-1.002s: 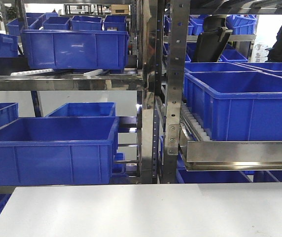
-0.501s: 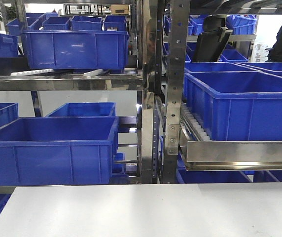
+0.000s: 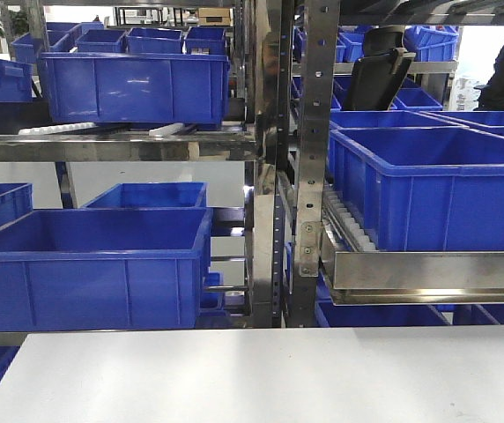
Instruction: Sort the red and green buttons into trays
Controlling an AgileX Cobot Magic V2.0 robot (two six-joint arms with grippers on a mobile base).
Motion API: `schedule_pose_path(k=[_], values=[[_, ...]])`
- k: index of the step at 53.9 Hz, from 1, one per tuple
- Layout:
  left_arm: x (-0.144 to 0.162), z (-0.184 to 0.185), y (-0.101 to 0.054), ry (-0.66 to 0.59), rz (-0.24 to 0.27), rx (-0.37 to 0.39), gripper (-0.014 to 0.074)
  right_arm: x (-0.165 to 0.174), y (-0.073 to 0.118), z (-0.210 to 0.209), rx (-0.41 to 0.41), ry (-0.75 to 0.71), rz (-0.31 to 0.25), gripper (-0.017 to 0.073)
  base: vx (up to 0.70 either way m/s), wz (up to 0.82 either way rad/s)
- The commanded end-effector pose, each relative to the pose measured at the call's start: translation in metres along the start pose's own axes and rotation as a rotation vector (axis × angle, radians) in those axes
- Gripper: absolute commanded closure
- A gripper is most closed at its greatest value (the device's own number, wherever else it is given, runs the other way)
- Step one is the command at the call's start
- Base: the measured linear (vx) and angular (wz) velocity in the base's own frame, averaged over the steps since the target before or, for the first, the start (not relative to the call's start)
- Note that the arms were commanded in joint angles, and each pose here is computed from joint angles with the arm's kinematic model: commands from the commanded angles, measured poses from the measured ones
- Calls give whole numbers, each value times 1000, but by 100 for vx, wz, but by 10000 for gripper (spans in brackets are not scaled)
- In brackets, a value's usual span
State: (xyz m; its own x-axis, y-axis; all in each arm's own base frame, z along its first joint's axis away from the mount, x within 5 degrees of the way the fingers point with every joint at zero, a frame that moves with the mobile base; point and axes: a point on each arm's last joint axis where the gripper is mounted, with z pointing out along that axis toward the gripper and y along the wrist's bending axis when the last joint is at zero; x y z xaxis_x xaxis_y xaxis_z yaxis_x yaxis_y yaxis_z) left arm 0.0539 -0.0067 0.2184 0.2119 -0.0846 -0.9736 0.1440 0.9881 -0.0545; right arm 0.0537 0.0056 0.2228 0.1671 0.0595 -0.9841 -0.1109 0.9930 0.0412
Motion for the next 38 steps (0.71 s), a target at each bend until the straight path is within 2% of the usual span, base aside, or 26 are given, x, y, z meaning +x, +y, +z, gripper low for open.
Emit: schedule_pose_path(k=[1, 4, 9, 13, 19, 28, 38], values=[[-42, -1, 0, -217, -126, -4, 599, -52, 2, -5, 0, -210, -34, 569, 0, 0], [-62, 1, -1, -219, -128, 1, 599, -78, 3, -6, 3, -251, -87, 569, 0, 0], [-101, 13, -4, -218, -63, 3, 599, -123, 5, 0, 13, -273, -163, 569, 0, 0], [-136, 34, -7, -191, -19, 2, 599, -158, 7, 14, 16, -261, -180, 569, 0, 0], [-172, 73, -11, -103, -16, 11, 599, -190, 8, 52, 14, -205, -185, 569, 0, 0], [-182, 128, -13, 29, -23, 14, 599, -195, 8, 106, 9, -106, -185, 569, 0, 0], [-174, 152, -12, 64, -20, 6, 575, -178, 7, 135, 5, -24, -172, 564, 0, 0]])
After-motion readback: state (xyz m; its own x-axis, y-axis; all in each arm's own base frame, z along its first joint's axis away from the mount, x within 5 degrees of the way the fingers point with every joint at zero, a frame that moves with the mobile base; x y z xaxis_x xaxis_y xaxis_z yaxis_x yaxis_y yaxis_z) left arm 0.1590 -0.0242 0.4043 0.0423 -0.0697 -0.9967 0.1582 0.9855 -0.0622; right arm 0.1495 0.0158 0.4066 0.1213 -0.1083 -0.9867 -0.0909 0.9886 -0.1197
